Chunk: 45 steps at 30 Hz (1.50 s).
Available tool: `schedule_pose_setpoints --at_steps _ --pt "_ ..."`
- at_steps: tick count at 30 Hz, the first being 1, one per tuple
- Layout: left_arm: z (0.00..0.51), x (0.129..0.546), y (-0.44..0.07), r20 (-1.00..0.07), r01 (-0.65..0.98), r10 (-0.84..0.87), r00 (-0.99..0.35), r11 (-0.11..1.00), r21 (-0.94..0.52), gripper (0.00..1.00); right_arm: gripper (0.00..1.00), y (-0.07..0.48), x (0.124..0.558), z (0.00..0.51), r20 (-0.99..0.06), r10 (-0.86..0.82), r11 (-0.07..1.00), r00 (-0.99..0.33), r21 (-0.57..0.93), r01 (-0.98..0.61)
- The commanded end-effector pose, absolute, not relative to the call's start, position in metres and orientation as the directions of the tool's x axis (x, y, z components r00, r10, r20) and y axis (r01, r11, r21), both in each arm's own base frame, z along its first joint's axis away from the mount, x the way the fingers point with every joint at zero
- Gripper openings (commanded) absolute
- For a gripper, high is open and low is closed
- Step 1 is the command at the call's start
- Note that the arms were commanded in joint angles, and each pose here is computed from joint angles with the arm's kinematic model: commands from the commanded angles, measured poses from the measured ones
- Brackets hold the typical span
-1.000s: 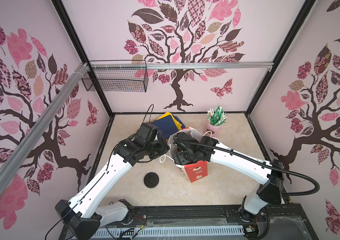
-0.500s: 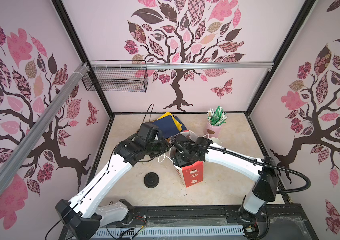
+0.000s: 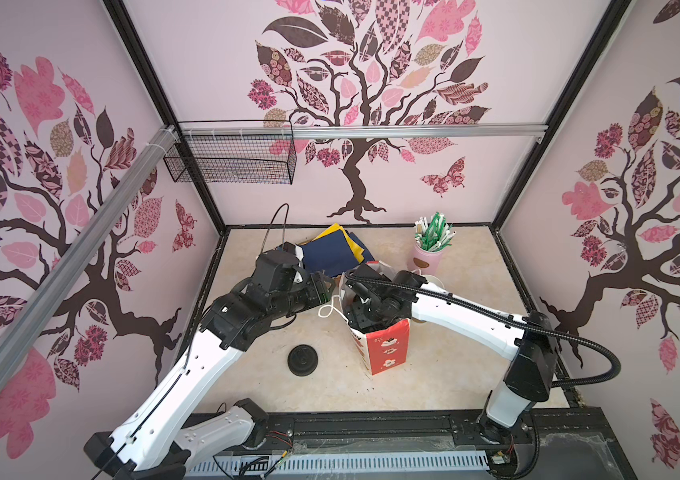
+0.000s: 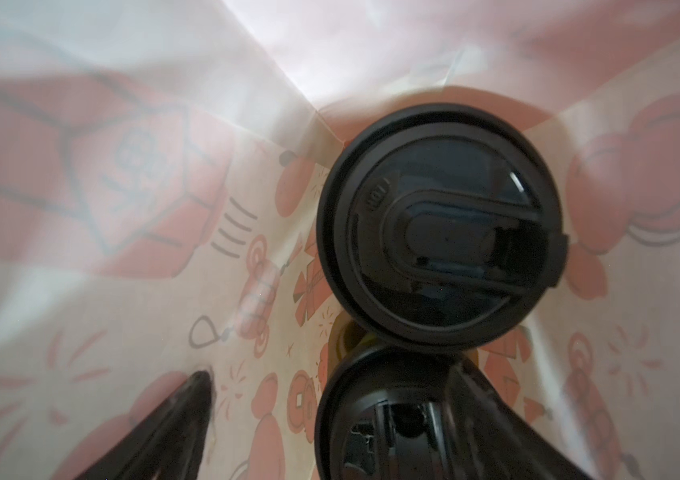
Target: Pack the takeout coffee
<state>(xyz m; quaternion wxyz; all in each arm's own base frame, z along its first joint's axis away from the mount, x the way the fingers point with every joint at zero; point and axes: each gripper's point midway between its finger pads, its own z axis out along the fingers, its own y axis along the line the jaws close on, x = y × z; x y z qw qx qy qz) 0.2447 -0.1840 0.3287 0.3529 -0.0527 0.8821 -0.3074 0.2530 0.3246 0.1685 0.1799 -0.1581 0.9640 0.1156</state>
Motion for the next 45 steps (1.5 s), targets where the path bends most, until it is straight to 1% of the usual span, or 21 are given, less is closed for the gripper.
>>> schedule_pose_setpoints --at_steps 1,3,5,6,10,13,15,17,20,24,26,31,34,38,40,45 --pt "0.362 0.23 -0.181 -0.799 0.34 -0.143 -0.584 0.851 -0.401 0.56 0.9 0.326 0.252 0.161 -0.342 -0.239 0.929 -0.909 0.191 -0.316" --pt "0.376 0.208 -0.205 -0.886 0.517 0.001 -0.464 0.812 -0.27 0.55 0.88 0.323 0.253 0.162 -0.342 -0.237 0.93 -0.91 0.192 -0.314" --pt "0.373 0.193 -0.221 -0.917 0.605 0.122 -0.379 0.782 -0.146 0.54 0.85 0.321 0.254 0.163 -0.343 -0.23 0.933 -0.911 0.189 -0.307" --pt "0.368 0.189 -0.226 -0.916 0.627 0.164 -0.367 0.77 -0.113 0.54 0.83 0.32 0.255 0.162 -0.344 -0.229 0.935 -0.911 0.182 -0.304" --pt "0.351 0.181 -0.243 -0.897 0.7 0.247 -0.366 0.709 -0.09 0.51 0.78 0.314 0.258 0.164 -0.349 -0.22 0.946 -0.911 0.153 -0.287" --pt "0.339 0.172 -0.253 -0.894 0.76 0.316 -0.317 0.649 -0.04 0.46 0.75 0.313 0.259 0.166 -0.358 -0.216 0.948 -0.908 0.145 -0.283" --pt "0.331 0.166 -0.258 -0.891 0.792 0.368 -0.267 0.611 0.015 0.45 0.73 0.312 0.261 0.168 -0.364 -0.214 0.95 -0.907 0.139 -0.28" --pt "0.324 0.166 -0.26 -0.89 0.798 0.383 -0.25 0.601 0.035 0.44 0.7 0.311 0.262 0.169 -0.367 -0.212 0.952 -0.906 0.133 -0.277" --pt "0.32 0.168 -0.261 -0.895 0.795 0.372 -0.246 0.606 0.034 0.44 0.66 0.309 0.264 0.176 -0.382 -0.204 0.956 -0.901 0.123 -0.268" --pt "0.327 0.175 -0.257 -0.917 0.756 0.305 -0.259 0.655 0.004 0.43 0.58 0.304 0.267 0.187 -0.409 -0.189 0.961 -0.893 0.112 -0.255" --pt "0.333 0.182 -0.248 -0.929 0.703 0.245 -0.279 0.71 -0.024 0.43 0.57 0.301 0.267 0.192 -0.419 -0.182 0.962 -0.89 0.112 -0.249" --pt "0.342 0.19 -0.232 -0.945 0.619 0.113 -0.308 0.778 -0.109 0.44 0.53 0.298 0.267 0.203 -0.437 -0.163 0.964 -0.884 0.121 -0.238" --pt "0.344 0.193 -0.223 -0.942 0.571 0.05 -0.331 0.806 -0.158 0.45 0.54 0.295 0.268 0.212 -0.457 -0.152 0.965 -0.876 0.125 -0.232" --pt "0.344 0.197 -0.215 -0.936 0.518 -0.004 -0.353 0.832 -0.199 0.45 0.58 0.293 0.269 0.227 -0.483 -0.136 0.963 -0.865 0.14 -0.23" --pt "0.346 0.198 -0.211 -0.932 0.5 -0.037 -0.36 0.836 -0.225 0.45 0.62 0.292 0.269 0.235 -0.499 -0.126 0.962 -0.857 0.149 -0.228" --pt "0.346 0.201 -0.205 -0.919 0.465 -0.098 -0.382 0.839 -0.283 0.46 0.64 0.288 0.27 0.247 -0.522 -0.111 0.963 -0.845 0.152 -0.221"
